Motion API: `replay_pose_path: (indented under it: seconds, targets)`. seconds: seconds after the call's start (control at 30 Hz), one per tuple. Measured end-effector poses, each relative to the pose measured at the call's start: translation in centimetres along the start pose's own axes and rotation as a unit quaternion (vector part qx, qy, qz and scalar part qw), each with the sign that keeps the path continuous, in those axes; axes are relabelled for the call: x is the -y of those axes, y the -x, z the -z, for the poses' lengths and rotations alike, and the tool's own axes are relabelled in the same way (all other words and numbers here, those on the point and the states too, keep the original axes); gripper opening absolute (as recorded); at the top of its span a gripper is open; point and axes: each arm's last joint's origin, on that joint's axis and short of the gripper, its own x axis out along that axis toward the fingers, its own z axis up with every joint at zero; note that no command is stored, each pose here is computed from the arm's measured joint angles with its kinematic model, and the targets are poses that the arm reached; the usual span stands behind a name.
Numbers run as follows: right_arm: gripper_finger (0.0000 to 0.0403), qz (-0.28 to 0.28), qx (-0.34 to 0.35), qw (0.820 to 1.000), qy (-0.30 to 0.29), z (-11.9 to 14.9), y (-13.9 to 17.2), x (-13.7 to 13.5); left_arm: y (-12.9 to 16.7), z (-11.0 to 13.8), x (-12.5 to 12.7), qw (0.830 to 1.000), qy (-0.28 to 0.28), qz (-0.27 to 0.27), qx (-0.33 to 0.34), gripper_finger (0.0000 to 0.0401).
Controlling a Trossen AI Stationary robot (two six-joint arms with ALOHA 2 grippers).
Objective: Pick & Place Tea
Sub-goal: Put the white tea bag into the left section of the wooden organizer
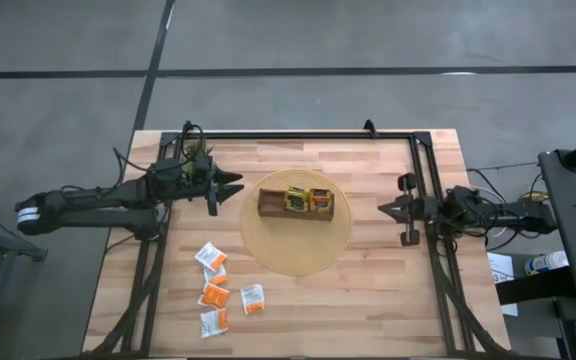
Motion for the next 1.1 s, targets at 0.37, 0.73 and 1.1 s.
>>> replay_pose_path:
  seconds: [0.37, 0.73, 1.1]
  targets:
    - [0.0009, -0.008, -0.043, 0.999, 0.017, 1.0, 0.6, -0.2, 0.0, 0.0, 0.0, 1.000, 0.000, 0.000, 0.000, 0.0183]
    - [0.0008, -0.019, -0.085, 0.995, 0.040, 2.3, 0.7, -0.4, 0.0, 0.0, 0.0, 1.000, 0.004, 0.000, 0.000, 0.0183]
    - [0.0008, -0.013, -0.115, 0.992, 0.049, 2.8, 0.6, -0.4, 0.0, 0.5, 0.6, 1.000, -0.015, 0.017, -0.022, 0.0183]
